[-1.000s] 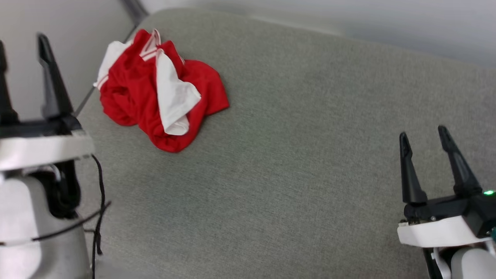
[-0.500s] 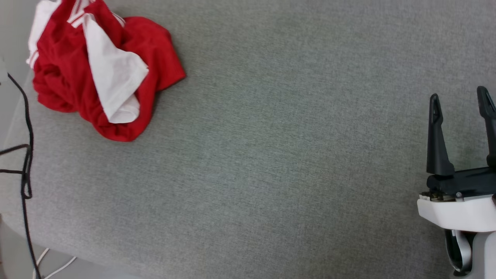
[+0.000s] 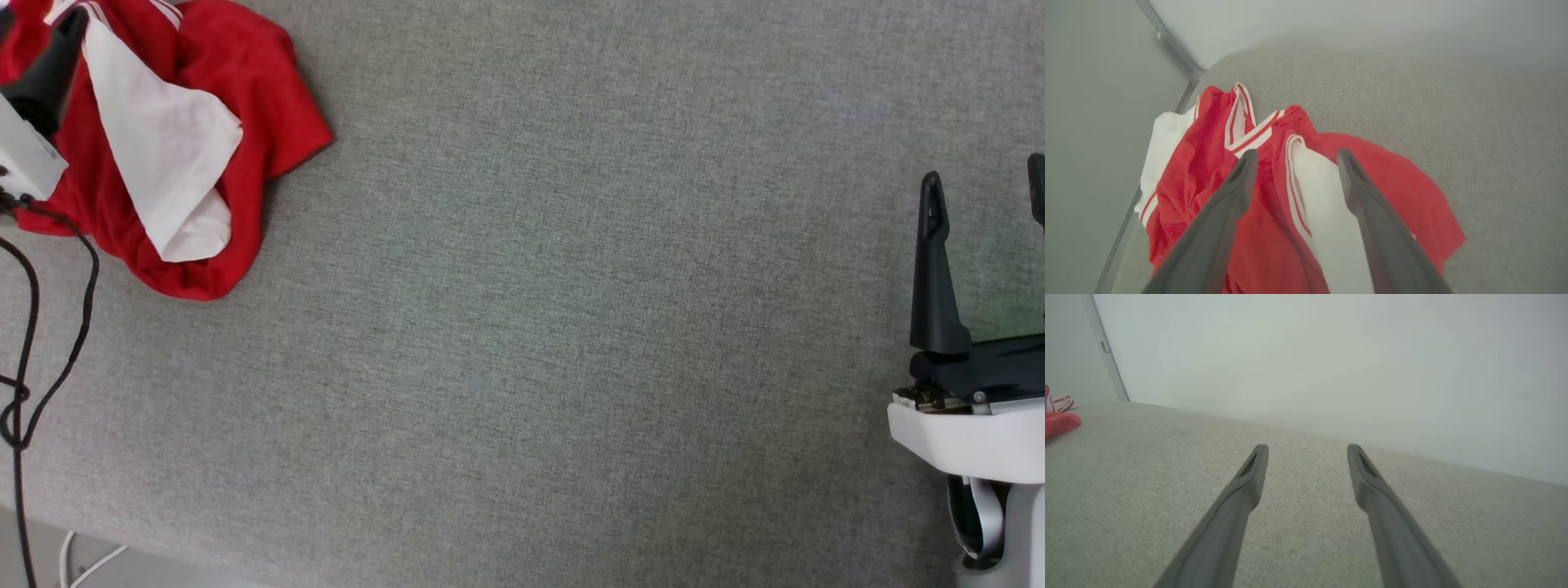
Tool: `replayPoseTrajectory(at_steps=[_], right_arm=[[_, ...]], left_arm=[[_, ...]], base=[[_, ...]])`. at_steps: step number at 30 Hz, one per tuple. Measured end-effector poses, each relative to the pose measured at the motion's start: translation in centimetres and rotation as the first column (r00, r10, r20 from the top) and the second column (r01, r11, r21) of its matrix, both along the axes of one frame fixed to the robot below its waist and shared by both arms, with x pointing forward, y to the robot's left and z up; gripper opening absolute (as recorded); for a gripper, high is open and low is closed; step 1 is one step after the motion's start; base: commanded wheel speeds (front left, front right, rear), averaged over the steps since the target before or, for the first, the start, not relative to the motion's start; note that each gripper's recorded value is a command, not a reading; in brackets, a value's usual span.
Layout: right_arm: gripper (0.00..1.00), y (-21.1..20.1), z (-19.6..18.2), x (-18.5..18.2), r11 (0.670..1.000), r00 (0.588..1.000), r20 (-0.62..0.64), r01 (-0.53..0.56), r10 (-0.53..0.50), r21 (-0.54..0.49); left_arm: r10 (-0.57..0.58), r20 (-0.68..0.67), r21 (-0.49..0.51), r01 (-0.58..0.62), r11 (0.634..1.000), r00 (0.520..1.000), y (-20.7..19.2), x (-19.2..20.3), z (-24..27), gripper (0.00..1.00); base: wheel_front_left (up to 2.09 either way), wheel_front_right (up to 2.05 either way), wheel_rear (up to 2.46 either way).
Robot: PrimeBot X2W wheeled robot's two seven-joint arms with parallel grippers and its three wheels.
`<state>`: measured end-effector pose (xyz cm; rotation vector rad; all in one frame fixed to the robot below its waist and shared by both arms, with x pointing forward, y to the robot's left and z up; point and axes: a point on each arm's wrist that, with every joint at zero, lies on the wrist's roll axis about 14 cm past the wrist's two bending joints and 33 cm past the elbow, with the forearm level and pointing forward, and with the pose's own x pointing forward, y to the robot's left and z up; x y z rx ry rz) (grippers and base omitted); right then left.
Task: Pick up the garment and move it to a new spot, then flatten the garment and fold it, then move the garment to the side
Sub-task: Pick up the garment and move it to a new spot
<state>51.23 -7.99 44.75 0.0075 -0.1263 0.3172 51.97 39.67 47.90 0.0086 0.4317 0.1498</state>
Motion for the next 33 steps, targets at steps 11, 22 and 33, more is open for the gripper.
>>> replayPoseTrajectory(at_steps=[11, 22, 33], right_arm=[[1.00, -0.3, -1.9, 0.5, 1.000, 1.000, -0.027, 0.008, -0.009, -0.014], [1.00, -1.3, -2.2, 0.6, 0.999, 0.999, -0.036, 0.030, -0.031, -0.020], [1.00, -1.4, 1.6, -0.1, 0.999, 0.999, 0.022, 0.035, -0.035, 0.018]], left_arm=[[-0.035, -0.570, -0.207, -0.103, 0.973, 0.821, -1.4, -4.3, -9.4, 1.00], [-0.081, -0.668, -0.197, -0.070, 0.978, 0.740, -2.7, -4.9, -11.9, 0.00], [-0.151, -0.421, -0.096, 0.121, 0.988, 0.895, -3.4, -1.0, -2.9, 0.00]], base=[[0.00, 0.00, 0.00], [0.00, 0.00, 0.00], [0.00, 0.00, 0.00]])
